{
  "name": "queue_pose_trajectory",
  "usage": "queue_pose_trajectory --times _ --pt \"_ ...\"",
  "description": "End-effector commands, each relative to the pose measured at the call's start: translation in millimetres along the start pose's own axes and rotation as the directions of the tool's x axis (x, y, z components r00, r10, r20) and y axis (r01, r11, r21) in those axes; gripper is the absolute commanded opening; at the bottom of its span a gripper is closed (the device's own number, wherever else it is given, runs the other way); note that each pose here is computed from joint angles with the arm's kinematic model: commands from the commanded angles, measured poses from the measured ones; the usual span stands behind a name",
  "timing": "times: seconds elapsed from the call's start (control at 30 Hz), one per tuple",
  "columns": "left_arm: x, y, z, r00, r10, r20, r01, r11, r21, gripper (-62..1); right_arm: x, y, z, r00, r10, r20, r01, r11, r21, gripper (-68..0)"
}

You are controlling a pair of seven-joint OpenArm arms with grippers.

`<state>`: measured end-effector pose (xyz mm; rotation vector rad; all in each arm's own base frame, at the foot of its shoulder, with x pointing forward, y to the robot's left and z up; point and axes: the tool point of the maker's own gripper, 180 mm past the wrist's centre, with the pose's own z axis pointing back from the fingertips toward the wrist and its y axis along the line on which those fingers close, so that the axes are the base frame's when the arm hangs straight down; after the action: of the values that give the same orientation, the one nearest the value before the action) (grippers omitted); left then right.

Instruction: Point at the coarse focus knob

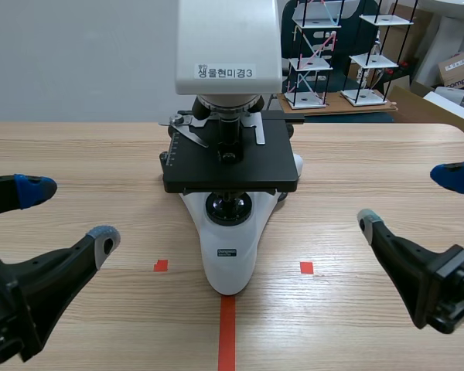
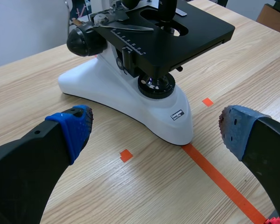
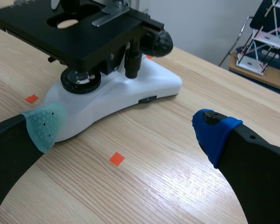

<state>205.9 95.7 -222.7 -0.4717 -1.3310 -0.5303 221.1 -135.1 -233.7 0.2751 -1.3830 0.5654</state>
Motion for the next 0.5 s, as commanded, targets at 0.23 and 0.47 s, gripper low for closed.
queue_pose_trajectory --times 0.23,0.47 --pt "3.7 0.3 0.9 1.000 0.004 0.009 -0.004 1.000 0.005 -4.1 13.6 -5.6 -1.3 0.999 -0.012 0.053 0.013 1.000 -0.014 -8.5" --pt "3.8 0.3 0.9 1.000 0.004 0.009 -0.004 1.000 0.005 -4.1 14.1 -5.6 -1.3 0.998 -0.012 0.055 0.013 1.000 -0.014 -8.5"
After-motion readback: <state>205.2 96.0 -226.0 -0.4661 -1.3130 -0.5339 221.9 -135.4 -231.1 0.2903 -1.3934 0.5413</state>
